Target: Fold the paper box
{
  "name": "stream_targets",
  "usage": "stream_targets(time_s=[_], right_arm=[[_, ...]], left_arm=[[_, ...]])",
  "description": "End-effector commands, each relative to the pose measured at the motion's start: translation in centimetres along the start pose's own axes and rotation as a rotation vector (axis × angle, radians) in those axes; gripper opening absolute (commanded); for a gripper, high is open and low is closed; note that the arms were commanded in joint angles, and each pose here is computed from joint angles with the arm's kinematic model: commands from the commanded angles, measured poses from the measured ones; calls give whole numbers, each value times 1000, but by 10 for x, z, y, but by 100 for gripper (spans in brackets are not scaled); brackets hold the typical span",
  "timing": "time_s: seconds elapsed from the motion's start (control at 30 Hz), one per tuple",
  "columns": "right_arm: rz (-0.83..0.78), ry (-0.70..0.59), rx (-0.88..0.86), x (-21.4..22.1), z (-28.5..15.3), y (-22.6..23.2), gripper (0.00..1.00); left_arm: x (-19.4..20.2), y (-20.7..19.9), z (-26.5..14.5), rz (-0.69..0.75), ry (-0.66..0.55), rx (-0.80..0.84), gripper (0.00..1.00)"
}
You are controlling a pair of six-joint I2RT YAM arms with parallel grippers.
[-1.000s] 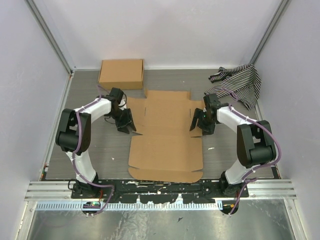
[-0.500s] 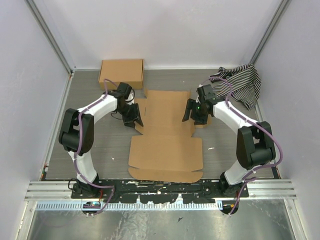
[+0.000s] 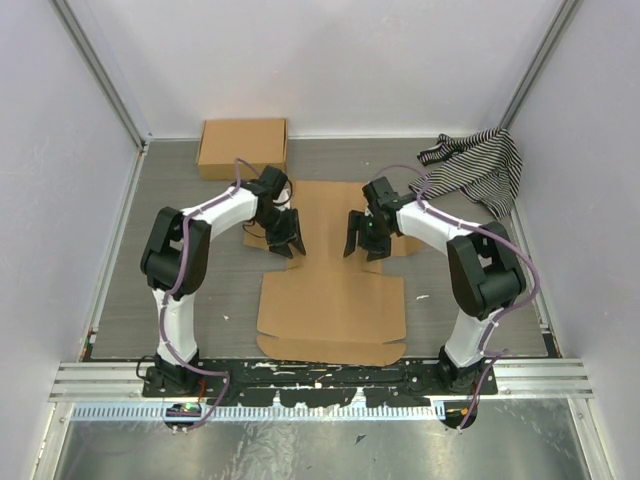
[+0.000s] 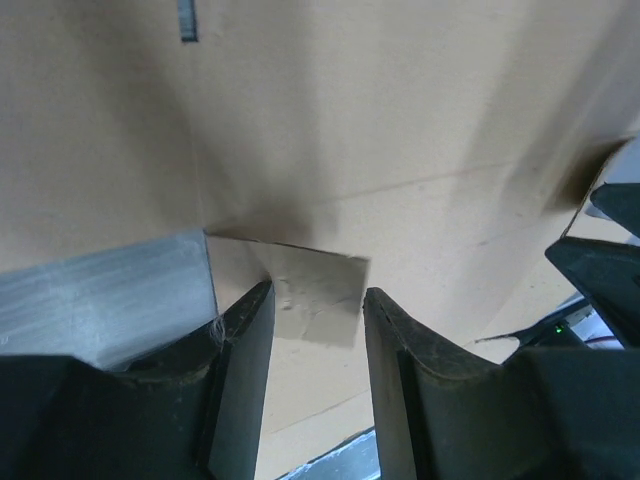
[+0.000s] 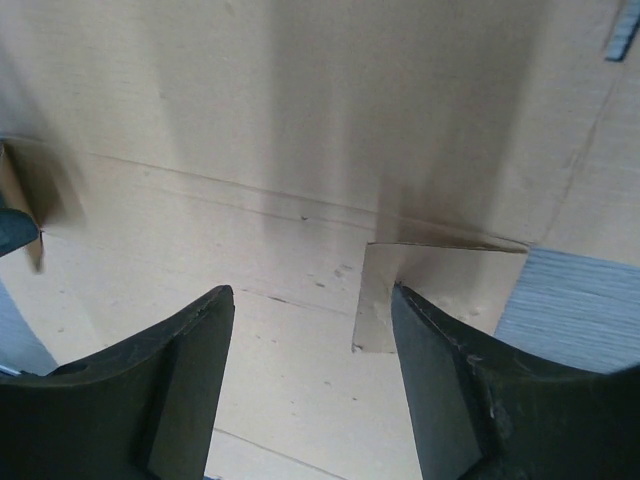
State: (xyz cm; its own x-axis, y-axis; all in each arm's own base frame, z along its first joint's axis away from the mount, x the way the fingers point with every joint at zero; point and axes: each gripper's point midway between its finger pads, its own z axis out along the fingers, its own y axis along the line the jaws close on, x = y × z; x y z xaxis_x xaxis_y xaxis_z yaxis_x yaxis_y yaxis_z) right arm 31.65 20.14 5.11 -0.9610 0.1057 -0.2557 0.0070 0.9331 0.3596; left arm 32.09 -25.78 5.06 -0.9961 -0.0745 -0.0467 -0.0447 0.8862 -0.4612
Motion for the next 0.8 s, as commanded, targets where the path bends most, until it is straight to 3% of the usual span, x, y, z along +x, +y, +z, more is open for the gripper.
stream_targets(time_s=[0.0,0.2,0.33,0.57,0.67,0.77], right_arm=[[3,-12,-6,-8,7,9,69],[6,36,24,1,22,6,69],[-2,15,32,-8,12,11,69],[-63,-184,48,-83,-63,35,69],[-48,-261,65,-114,-86,26,69],[-18,-300,97,-139,-92,5,69]], left_arm=[[-2,1,19,-26,37,15,48],[2,16,36,-26,77,-29,47],[-5,15,22,5,59,-57,47],[-80,-8,-69,33,-179,-55,49],[-120,-8,-102,-3,-301,-39,49],[-156,0,-108,-59,-375,-37,50]])
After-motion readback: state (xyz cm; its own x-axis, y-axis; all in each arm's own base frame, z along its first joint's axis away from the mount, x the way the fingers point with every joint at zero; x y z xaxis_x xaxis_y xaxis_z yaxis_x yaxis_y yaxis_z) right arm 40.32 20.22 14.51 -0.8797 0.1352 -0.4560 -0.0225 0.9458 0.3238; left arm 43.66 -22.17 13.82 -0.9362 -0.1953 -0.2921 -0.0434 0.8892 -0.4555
